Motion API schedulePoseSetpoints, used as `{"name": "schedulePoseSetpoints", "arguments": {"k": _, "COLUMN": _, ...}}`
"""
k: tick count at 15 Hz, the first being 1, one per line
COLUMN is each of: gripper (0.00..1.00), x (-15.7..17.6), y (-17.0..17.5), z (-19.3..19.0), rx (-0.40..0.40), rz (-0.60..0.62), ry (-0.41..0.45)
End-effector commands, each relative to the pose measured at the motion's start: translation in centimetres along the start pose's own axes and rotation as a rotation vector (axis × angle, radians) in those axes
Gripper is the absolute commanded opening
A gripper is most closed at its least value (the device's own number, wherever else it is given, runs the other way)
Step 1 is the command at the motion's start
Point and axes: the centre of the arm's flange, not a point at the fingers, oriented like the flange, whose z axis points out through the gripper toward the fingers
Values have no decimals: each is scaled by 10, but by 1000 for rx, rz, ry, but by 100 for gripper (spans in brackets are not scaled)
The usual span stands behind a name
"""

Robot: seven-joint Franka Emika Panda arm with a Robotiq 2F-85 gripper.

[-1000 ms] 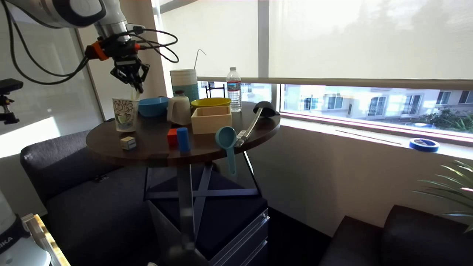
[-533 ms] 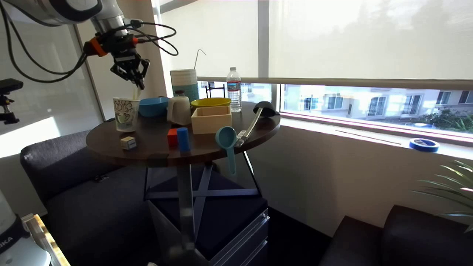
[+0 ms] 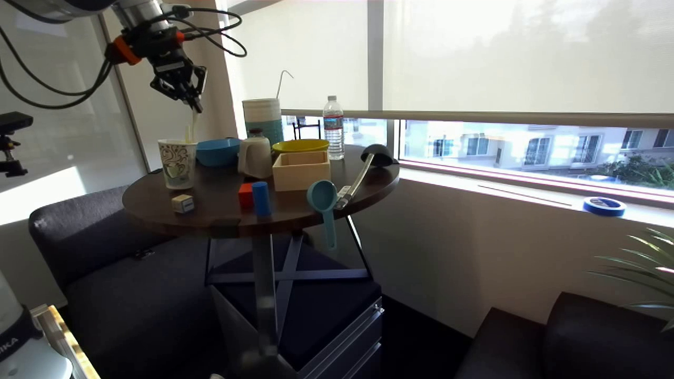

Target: Remove the spoon from the cup, then put the fork on the cup

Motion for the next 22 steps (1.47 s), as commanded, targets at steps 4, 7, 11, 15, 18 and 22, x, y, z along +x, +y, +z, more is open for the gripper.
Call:
{"name": "schedulePoseSetpoints", "arguments": {"k": 4, "gripper": 1, "x": -7, "y": -4, "z": -25, "rx": -77, "rz": 25, "ry": -2}}
{"name": "schedulePoseSetpoints", "arguments": {"k": 7, "gripper": 1, "x": -8, "y": -6, "z": -36, "rx": -84, "rz": 30, "ry": 6}}
{"name": "schedulePoseSetpoints", "arguments": {"k": 11, "gripper": 1, "x": -12, "y": -6, "z": -47, "rx": -108, "rz": 61, "ry": 2}}
{"name": "schedulePoseSetpoints", "arguments": {"k": 15, "gripper": 1, "x": -10, "y": -8, "z": -64, "rx": -159, "rz": 87, "ry": 18}}
{"name": "schedulePoseSetpoints", "arguments": {"k": 18, "gripper": 1, "x": -9, "y": -7, "z": -77, "rx": -169, "rz": 105, "ry": 21}}
{"name": "schedulePoseSetpoints", "arguments": {"k": 22, "gripper": 1, "x": -9, "y": -5, "z": -85, "rx": -148, "rz": 131, "ry": 28}}
